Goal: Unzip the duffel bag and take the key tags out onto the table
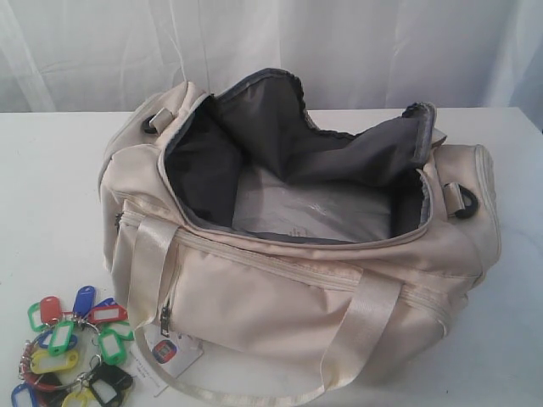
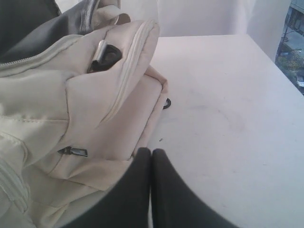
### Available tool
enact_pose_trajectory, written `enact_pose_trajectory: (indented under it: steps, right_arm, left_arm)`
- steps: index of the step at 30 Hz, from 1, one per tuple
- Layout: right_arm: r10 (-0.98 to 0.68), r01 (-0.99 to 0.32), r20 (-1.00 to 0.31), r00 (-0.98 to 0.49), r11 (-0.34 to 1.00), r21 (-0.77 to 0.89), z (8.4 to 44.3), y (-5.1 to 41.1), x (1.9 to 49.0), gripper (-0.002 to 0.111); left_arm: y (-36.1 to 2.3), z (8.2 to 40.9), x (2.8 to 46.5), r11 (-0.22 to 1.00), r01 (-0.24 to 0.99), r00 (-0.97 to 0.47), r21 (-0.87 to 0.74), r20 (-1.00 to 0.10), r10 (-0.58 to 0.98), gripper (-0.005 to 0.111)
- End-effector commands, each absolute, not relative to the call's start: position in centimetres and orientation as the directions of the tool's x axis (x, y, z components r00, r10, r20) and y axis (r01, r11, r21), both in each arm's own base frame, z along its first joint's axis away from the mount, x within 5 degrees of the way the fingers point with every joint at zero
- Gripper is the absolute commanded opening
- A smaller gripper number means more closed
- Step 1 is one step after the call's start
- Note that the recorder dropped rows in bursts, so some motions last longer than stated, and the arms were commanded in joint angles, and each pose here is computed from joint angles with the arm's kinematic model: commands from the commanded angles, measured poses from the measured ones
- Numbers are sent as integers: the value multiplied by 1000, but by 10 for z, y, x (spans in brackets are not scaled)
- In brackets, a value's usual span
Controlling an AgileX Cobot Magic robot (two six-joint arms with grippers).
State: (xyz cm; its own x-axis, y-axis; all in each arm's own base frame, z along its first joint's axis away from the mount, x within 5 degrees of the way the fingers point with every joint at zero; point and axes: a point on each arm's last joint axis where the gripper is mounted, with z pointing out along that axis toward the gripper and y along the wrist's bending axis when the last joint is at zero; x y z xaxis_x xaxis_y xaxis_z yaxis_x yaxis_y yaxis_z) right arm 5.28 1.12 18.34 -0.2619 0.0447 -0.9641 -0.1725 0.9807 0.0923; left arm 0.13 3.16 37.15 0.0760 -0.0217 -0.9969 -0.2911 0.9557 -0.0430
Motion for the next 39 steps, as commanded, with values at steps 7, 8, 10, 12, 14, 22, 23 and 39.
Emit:
enact_pose_trajectory:
  steps: [7, 8, 10, 12, 14, 22, 23, 39]
  right_arm:
    - [53, -168, -964, -259, 981, 100, 183, 11, 53, 0]
    - [53, -168, -964, -259, 981, 100, 183, 11, 53, 0]
    - [53, -168, -964, -259, 981, 100, 183, 11, 53, 0]
    - [53, -168, -964, -259, 981, 100, 183, 11, 53, 0]
    - [53, -168, -964, -259, 981, 100, 183, 11, 53, 0]
    - [53, -169, -964, -261, 981, 100, 183, 11, 53, 0]
    - [53, -169, -964, -261, 981, 100, 183, 11, 53, 0]
    - [52, -169, -965, -259, 981, 98, 183, 11, 53, 0]
  left_arm:
    - [32, 371, -2, 944, -328, 87, -47, -996, -20, 0]
    - [32, 371, -2, 935, -351, 87, -47, -996, -18, 0]
    - [32, 371, -4, 918, -395, 87, -47, -996, -14, 0]
    - [31, 371, -5, 902, -430, 88, -47, -996, -10, 0]
    - [31, 371, -6, 890, -453, 88, -47, -996, -8, 0]
    - [26, 344, -10, 914, -405, 163, -37, -986, 32, 0]
    - [26, 335, -5, 919, -393, 151, -26, -988, 37, 0]
    - [-12, 225, 53, 944, 214, 237, -250, -924, -299, 0]
